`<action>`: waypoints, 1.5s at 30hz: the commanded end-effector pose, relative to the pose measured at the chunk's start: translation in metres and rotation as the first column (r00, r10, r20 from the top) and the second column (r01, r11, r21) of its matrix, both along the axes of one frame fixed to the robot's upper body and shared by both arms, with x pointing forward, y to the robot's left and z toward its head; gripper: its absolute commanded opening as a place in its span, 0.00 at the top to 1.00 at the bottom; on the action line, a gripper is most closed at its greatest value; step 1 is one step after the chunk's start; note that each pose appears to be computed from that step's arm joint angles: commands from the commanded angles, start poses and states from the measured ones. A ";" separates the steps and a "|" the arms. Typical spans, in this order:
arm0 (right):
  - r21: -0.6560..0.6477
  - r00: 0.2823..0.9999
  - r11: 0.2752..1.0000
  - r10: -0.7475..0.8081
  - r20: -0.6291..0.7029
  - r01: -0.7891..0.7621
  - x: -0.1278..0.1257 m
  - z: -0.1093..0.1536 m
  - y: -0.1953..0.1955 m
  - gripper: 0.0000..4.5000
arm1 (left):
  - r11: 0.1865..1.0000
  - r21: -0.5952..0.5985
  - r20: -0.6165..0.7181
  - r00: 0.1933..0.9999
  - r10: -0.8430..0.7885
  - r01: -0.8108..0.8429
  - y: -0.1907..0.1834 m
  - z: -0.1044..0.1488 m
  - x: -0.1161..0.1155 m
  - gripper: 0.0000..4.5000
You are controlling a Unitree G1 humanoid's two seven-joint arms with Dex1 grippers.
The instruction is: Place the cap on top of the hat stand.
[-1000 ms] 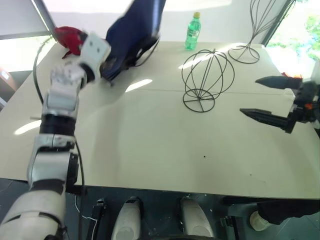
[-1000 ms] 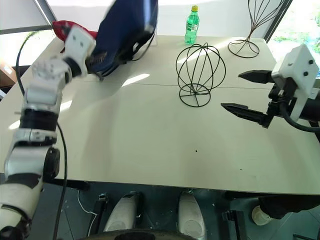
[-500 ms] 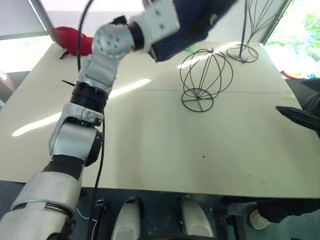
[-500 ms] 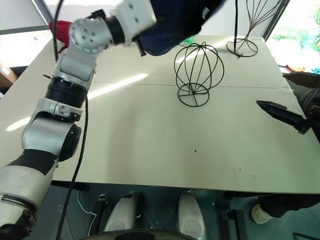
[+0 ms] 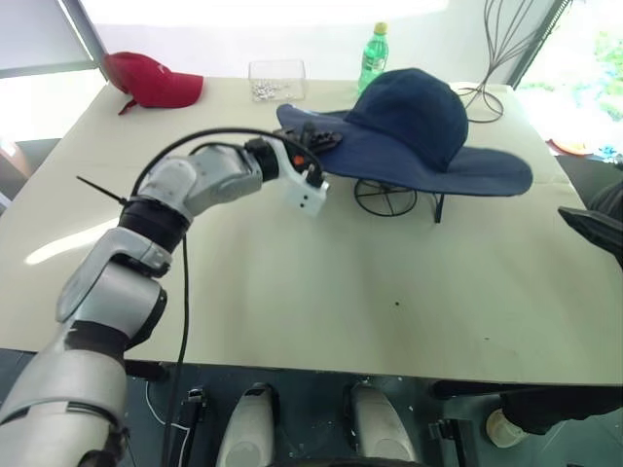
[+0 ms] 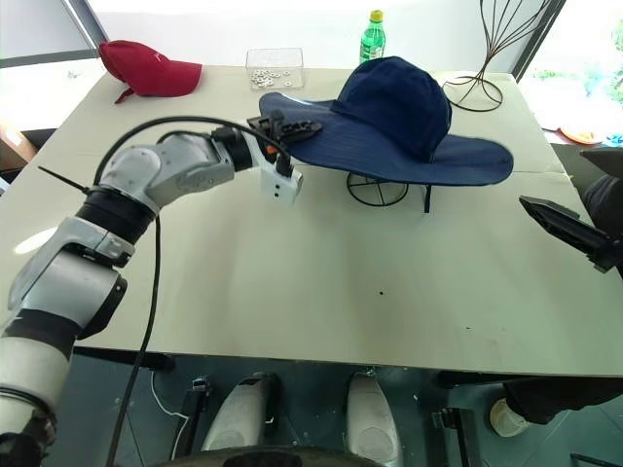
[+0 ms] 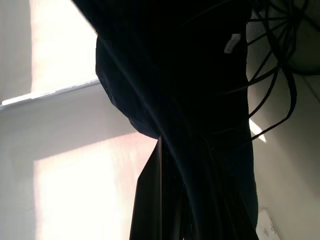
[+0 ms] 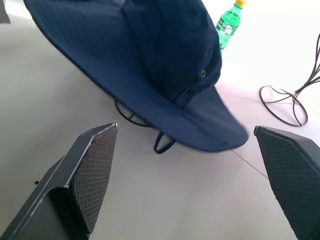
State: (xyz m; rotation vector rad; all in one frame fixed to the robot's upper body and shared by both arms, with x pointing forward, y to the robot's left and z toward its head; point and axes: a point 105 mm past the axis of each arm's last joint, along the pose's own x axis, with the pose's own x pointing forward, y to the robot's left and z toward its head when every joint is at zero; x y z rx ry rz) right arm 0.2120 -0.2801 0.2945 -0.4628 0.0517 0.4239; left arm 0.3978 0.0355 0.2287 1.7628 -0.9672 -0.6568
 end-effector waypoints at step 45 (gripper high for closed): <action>-0.048 0.995 0.997 -0.061 -0.083 0.057 0.008 -0.016 -0.042 0.00 | 0.925 -0.292 -0.687 0.726 -0.027 -0.242 0.135 0.025 -0.022 0.02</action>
